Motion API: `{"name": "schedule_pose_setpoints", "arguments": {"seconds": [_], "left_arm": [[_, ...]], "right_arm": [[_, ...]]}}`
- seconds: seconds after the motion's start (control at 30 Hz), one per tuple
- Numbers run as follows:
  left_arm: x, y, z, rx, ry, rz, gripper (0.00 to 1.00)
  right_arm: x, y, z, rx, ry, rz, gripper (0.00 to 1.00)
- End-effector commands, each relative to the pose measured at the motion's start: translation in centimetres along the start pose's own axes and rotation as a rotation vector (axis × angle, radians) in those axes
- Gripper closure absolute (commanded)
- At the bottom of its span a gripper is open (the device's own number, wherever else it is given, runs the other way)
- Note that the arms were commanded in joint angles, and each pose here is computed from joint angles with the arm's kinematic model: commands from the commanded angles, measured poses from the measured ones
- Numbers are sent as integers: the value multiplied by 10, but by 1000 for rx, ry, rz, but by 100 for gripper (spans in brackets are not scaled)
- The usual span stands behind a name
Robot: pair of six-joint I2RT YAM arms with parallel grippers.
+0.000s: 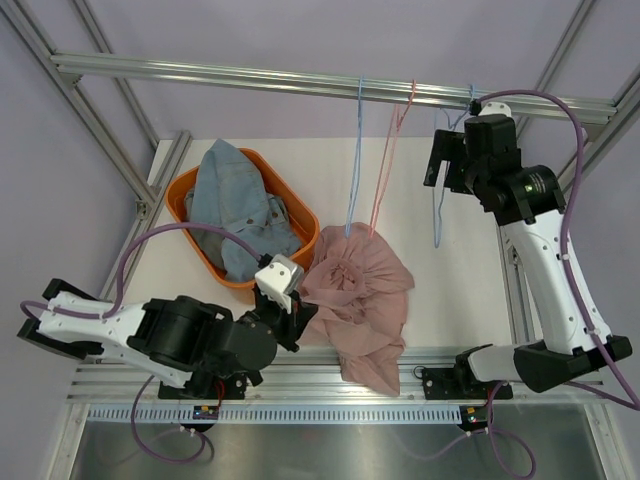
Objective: Remove the skirt from the hanger
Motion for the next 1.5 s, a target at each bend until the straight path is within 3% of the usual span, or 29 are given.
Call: {"name": "schedule_pose_setpoints", "arguments": {"seconds": [0.0, 0.13, 0.3, 0.63, 0.8, 0.93, 1.1, 1.13, 1.27, 1.4, 1.47], "left_arm": [[8, 10, 41, -89, 30, 25, 100], [23, 9, 56, -1, -8, 26, 100], [47, 22, 94, -13, -55, 117, 100], [104, 83, 195, -256, -11, 170, 100], [119, 84, 223, -323, -104, 238, 100], [129, 60, 235, -299, -165, 237, 100], [174, 40, 248, -301, -127, 328, 100], [173, 35, 252, -310, -130, 280, 100], [198, 36, 279, -412, -97, 252, 100], [206, 42, 315, -577, -78, 153, 100], [215, 34, 324, -602, -9, 105, 100]], "right_arm": [[-12, 43, 23, -106, -31, 21, 1], [-19, 82, 42, -180, -61, 47, 1], [-27, 119, 49, -225, -78, 87, 1], [-25, 156, 53, -266, -134, 189, 0], [-20, 166, 56, -275, -139, 240, 1], [-23, 166, 56, -281, -126, 230, 1], [-28, 163, 53, -285, -111, 200, 1], [-29, 162, 52, -284, -109, 199, 1], [-28, 163, 48, -272, -114, 213, 1], [3, 165, 28, -171, -99, 412, 0], [9, 167, 25, -155, -116, 454, 1]]}}
Point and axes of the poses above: each gripper's point midway between its finger pads, its own y axis back along the fingers, its own x axis along the line the jaws close on, z = x × y, the point moved 2 cm from there along y, back along the fingers, and after that the axes turned 11 degrees about -y, right-handed, at the moved point
